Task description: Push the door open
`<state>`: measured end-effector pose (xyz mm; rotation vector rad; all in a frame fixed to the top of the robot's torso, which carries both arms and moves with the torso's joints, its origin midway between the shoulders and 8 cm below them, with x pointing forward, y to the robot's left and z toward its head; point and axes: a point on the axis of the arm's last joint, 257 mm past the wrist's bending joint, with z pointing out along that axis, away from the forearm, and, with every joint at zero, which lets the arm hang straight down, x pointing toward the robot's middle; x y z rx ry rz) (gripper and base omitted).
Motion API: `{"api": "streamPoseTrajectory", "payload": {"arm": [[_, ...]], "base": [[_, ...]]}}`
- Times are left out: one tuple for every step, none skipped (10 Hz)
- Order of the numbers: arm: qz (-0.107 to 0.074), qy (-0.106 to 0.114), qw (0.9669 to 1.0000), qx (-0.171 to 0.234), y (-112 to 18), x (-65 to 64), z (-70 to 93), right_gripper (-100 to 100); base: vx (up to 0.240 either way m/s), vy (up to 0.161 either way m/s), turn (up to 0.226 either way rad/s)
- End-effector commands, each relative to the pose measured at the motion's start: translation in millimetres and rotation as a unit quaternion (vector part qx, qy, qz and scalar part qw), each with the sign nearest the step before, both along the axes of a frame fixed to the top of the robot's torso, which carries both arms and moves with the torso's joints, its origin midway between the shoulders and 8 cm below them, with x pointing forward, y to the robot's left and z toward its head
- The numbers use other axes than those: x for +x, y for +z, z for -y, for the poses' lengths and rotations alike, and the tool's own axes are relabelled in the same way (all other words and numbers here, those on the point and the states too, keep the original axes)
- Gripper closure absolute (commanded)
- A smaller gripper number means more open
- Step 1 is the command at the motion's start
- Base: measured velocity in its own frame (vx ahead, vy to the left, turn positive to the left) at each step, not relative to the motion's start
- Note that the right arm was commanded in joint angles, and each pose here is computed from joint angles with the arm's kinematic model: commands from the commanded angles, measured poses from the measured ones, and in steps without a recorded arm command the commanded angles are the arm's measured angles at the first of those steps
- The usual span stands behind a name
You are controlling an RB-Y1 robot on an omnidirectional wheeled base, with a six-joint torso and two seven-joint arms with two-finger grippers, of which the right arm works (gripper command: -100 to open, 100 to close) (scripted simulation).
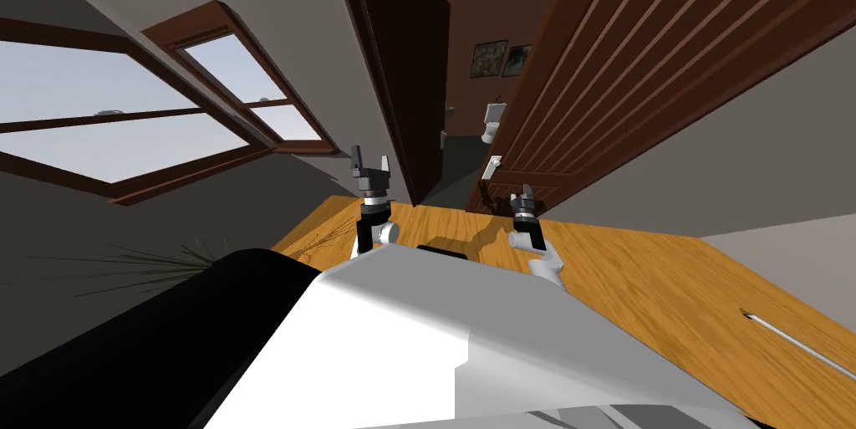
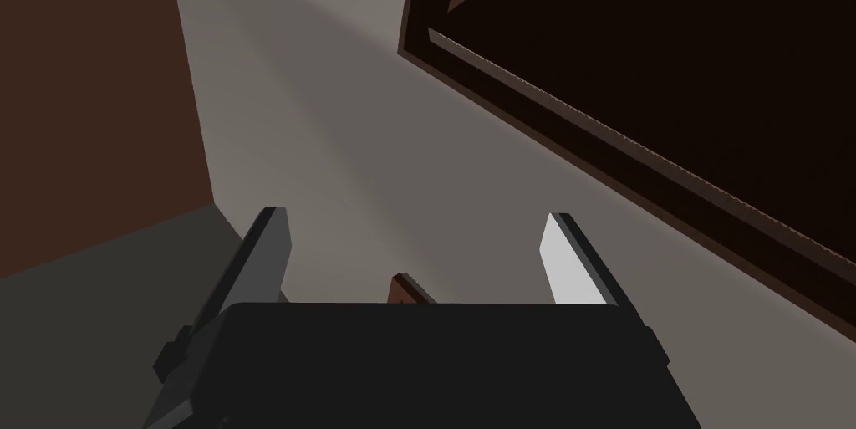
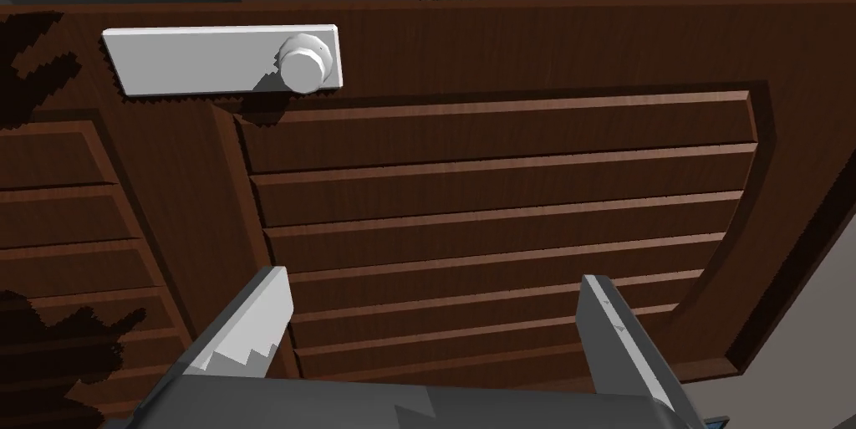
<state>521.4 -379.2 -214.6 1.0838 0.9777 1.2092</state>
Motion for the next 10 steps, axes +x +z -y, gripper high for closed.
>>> {"api": "streamPoseTrajectory", "payload": {"arm": [[-0.011, -0.005, 0.9999, 0.002, -9.5, 2.9, 7.9, -100], [-0.018, -0.009, 0.9998, 0.003, -15.4, 5.5, 13.0, -100], [-0.025, -0.012, 0.9996, 0.005, -21.0, 7.9, 18.2, -100], [-0.032, -0.016, 0.9994, 0.006, -26.4, 10.0, 23.4, -100], [-0.038, -0.019, 0.9991, 0.007, -31.3, 11.9, 28.3, -100], [-0.044, -0.023, 0.9987, 0.008, -36.1, 13.7, 33.3, -100], [-0.050, -0.027, 0.9984, 0.010, -40.7, 15.4, 38.4, -100], [-0.050, -0.027, 0.9984, 0.010, -40.7, 15.4, 38.4, -100], [-0.055, -0.030, 0.9979, 0.011, -45.1, 16.8, 43.4, -100], [-0.060, -0.034, 0.9975, 0.012, -48.9, 18.1, 47.9, -100]], "base": [[0.070, -0.070, 0.183], [0.079, -0.065, 0.236], [0.085, -0.063, 0.080], [0.075, -0.075, 0.183], [0.068, -0.063, 0.165], [0.063, -0.054, 0.163], [0.057, -0.071, 0.176], [0.036, -0.054, 0.044], [0.035, -0.041, 0.080], [0.050, -0.053, 0.142]]}}
